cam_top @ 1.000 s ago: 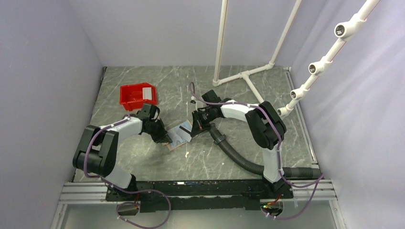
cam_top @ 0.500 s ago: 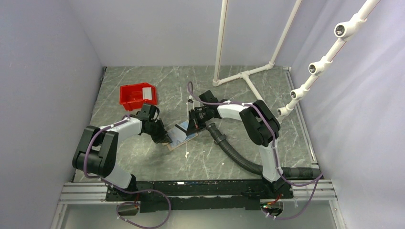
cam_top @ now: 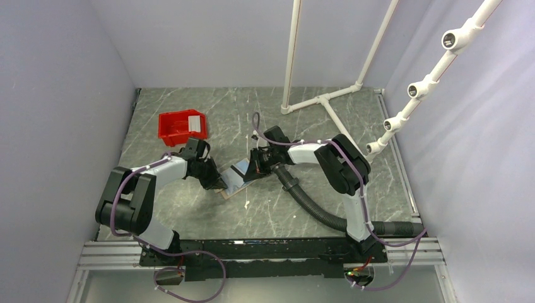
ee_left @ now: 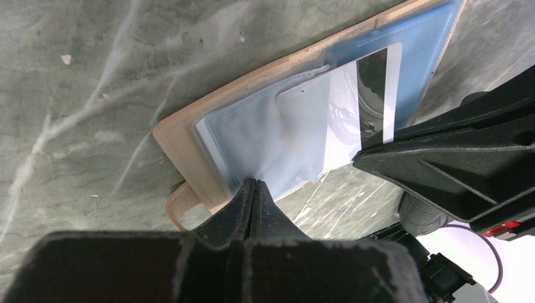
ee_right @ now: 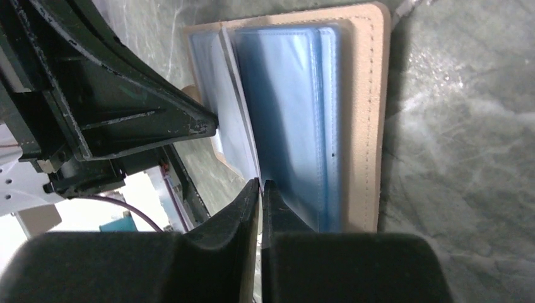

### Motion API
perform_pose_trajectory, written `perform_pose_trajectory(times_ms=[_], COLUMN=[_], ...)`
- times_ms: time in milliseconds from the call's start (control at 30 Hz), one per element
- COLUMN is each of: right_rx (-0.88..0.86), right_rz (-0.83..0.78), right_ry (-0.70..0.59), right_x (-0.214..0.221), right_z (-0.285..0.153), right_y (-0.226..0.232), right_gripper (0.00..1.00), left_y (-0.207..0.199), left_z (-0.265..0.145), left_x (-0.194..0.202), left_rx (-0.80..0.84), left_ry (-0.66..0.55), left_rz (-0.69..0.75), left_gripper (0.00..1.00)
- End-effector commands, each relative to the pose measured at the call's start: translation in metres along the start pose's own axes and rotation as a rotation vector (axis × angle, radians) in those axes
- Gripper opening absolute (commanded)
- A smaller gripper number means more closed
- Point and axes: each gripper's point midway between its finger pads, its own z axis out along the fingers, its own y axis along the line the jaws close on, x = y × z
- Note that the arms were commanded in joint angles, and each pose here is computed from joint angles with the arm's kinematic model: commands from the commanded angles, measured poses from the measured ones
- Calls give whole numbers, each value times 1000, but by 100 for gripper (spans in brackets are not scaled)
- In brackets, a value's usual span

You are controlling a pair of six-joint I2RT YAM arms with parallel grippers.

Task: Put the credit cards into the card holder
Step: Insert the credit card into the card holder.

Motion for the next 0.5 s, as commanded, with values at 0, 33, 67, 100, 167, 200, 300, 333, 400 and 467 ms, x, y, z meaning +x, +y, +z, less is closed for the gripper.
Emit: perform_pose_trajectory(times_ms=[0, 33, 67, 100, 167, 200, 300, 333, 400, 467], right_rx=[17, 41, 61, 96, 153, 172, 189, 188, 170, 165], right_rz=[-13, -43, -80, -104, -181, -210, -261, -269, -288, -293], right_ry=[-82, -94, -95, -80, -41, -35, -23, -20, -25, -24], right_x=[-5, -6, -7, -7, -9, -10, -12, -12, -14, -16], right_z=[0, -2, -4, -7, -12, -15, -20, -21, -20, -17], right_y=[18, 13, 12, 7, 3, 3, 6, 7, 10, 8], right_gripper=[10, 17, 23, 28, 32, 32, 37, 38, 40, 39], left_y=[34, 31, 29, 27, 24, 23, 24, 25, 27, 29], left_z=[5, 1, -4, -10, -22, -27, -32, -32, -28, -22], left_x=[11, 9, 6, 3, -1, -3, -3, -2, 1, 5], left_rx=[-131, -129, -128, -126, -134, -136, -147, -149, -150, -144], left_ry=[9, -7, -26, -49, -85, -98, -100, -96, -79, -57], left_rz=[-28, -27, -27, -25, -18, -15, -16, -15, -20, -23], left_gripper=[0, 0, 0, 0, 2, 3, 3, 2, 1, 0])
